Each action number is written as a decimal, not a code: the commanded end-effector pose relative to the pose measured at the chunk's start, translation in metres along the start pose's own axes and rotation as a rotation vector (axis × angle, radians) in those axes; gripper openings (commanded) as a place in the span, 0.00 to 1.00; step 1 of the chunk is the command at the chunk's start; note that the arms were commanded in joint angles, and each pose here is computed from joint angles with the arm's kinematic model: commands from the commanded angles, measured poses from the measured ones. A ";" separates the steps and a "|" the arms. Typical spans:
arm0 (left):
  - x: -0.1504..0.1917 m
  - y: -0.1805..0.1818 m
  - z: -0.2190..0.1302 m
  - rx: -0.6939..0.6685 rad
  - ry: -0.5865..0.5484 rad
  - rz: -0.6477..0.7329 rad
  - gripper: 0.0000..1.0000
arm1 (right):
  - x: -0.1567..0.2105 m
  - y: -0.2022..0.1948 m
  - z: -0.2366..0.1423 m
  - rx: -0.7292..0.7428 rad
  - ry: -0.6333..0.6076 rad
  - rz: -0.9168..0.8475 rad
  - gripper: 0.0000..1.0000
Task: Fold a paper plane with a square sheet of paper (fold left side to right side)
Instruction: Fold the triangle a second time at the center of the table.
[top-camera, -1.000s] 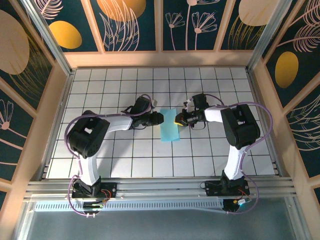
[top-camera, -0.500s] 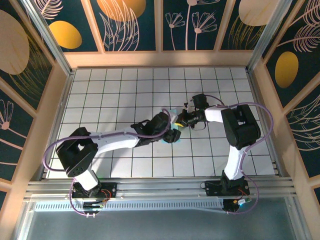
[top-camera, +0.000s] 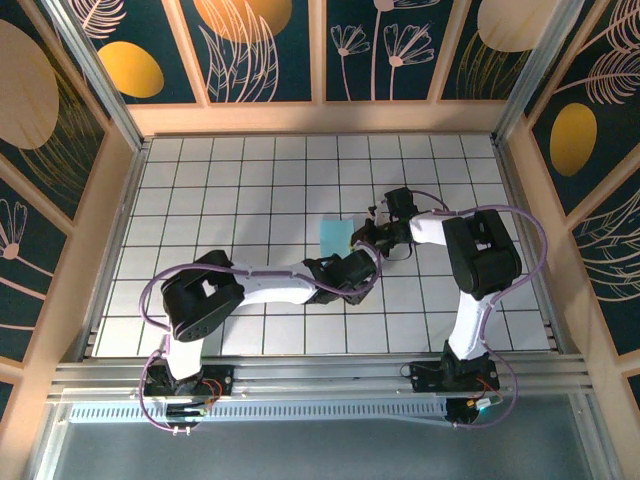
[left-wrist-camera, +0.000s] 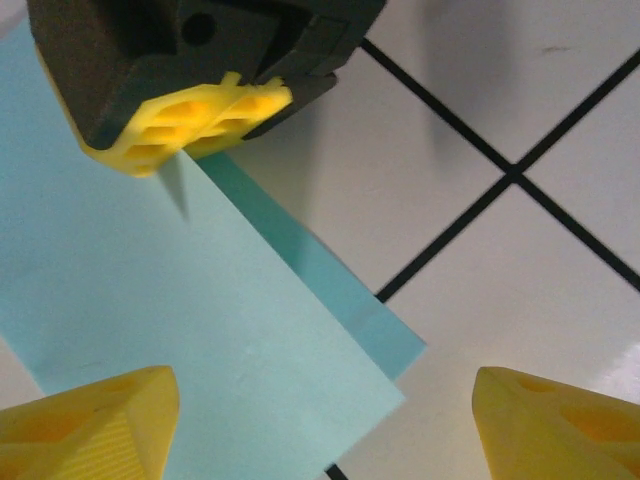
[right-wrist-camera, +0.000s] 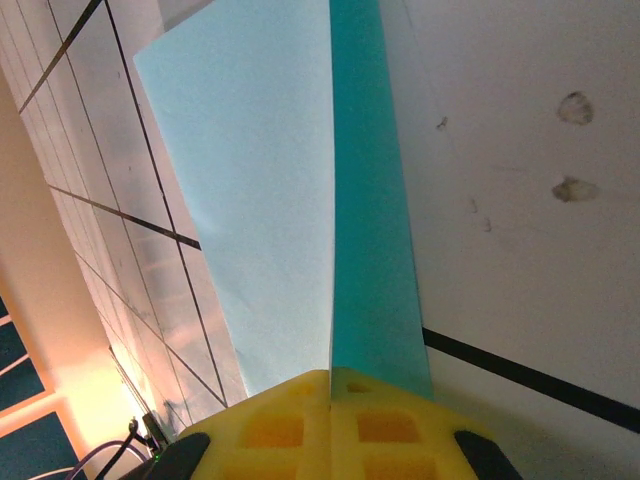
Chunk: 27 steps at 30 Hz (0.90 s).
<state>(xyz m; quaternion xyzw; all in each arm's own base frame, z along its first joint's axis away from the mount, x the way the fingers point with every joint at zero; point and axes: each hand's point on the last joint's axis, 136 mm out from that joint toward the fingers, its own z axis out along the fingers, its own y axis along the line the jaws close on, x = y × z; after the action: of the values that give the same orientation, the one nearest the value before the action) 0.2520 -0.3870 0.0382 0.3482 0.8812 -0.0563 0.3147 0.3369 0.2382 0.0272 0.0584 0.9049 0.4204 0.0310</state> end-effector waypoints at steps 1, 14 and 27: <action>-0.004 0.010 0.000 -0.072 0.005 0.059 0.74 | -0.008 0.010 -0.010 -0.004 -0.028 -0.008 0.00; -0.015 0.002 -0.013 -0.006 -0.028 0.024 0.00 | -0.016 0.013 -0.013 0.022 -0.044 -0.030 0.03; -0.026 0.011 -0.022 0.285 -0.024 -0.255 0.00 | -0.042 0.027 -0.079 0.015 -0.240 -0.126 0.32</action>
<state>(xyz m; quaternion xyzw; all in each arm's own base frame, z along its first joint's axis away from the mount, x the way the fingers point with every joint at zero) 0.2626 -0.3834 0.0566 0.3070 0.8970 -0.1461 0.2826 0.3686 0.2116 0.0825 0.0518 0.9007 0.4138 0.1220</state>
